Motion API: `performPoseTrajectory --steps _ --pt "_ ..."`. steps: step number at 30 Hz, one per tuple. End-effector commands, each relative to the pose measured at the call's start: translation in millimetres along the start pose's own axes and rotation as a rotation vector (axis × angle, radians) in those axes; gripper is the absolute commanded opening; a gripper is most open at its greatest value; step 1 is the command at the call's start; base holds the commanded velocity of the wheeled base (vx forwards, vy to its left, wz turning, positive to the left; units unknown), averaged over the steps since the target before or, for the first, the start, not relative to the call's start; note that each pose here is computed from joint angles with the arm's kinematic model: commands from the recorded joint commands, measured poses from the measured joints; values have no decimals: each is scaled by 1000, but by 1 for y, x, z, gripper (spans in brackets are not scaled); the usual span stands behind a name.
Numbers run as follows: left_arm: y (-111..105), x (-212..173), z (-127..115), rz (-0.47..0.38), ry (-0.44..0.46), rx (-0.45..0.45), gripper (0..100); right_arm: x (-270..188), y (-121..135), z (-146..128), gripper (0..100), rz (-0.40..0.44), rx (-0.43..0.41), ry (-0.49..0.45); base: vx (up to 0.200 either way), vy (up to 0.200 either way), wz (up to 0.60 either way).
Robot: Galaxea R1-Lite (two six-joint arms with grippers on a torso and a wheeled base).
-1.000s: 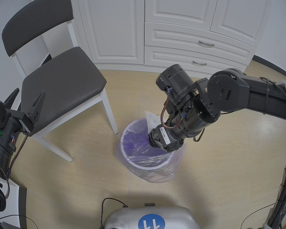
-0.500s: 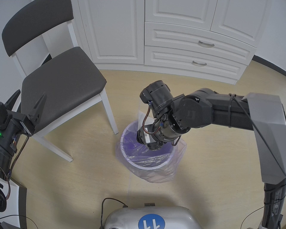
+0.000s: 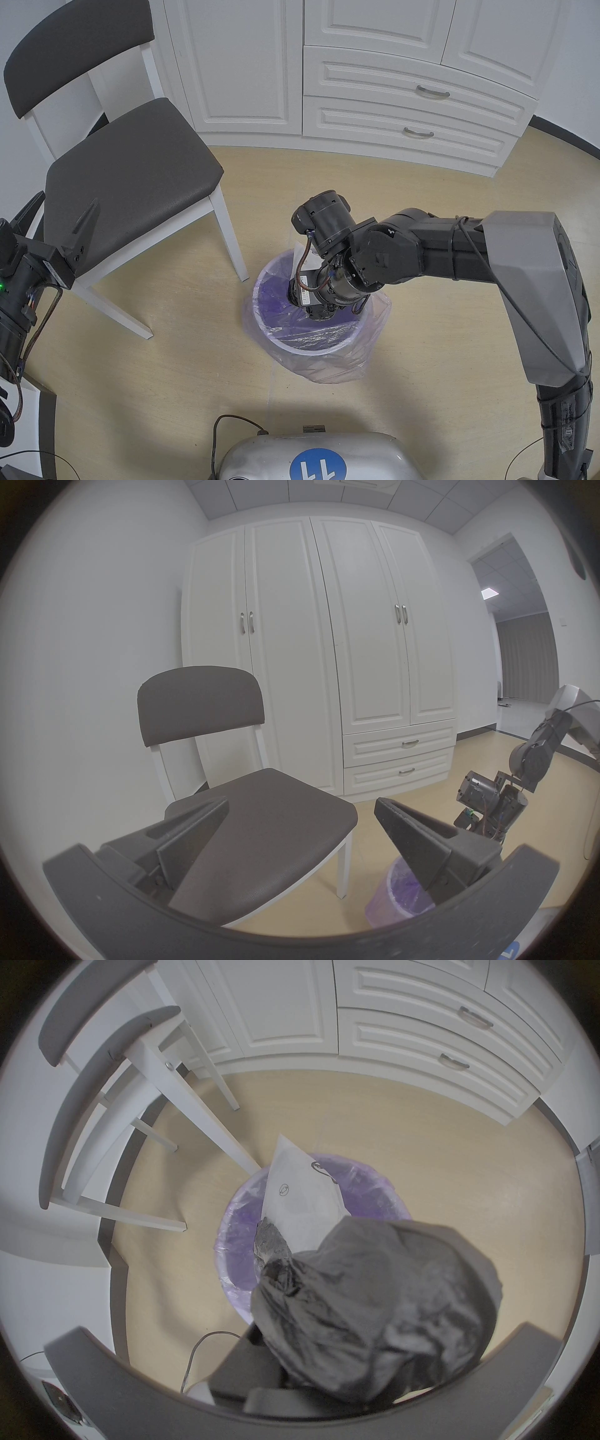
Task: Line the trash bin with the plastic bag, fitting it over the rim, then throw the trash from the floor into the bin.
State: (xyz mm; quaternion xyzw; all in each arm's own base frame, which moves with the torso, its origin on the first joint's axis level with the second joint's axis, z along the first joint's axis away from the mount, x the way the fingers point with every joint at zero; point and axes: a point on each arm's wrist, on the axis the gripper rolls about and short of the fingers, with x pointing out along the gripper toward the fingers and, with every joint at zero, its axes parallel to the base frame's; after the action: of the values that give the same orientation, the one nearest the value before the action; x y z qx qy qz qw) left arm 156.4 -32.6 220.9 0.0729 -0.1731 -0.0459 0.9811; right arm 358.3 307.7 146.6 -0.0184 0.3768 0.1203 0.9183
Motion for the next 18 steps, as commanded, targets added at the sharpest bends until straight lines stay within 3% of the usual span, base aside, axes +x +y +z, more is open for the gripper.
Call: performPoseTrajectory --steps 1,8,13,18 --pt "0 -2 2 1 -9 -1 100 8 -1 -3 0 -7 0 9 0 0 0" --pt "0 -3 2 2 -12 -2 100 2 -5 -7 0 -12 -21 21 0 0 0" --pt "1 -4 3 0 -17 -3 100 -18 -19 -22 0 -56 -159 151 0 0 0" --pt "0 -9 4 -51 -27 -1 100 -28 -23 -25 0 -62 -185 176 0 0 0"
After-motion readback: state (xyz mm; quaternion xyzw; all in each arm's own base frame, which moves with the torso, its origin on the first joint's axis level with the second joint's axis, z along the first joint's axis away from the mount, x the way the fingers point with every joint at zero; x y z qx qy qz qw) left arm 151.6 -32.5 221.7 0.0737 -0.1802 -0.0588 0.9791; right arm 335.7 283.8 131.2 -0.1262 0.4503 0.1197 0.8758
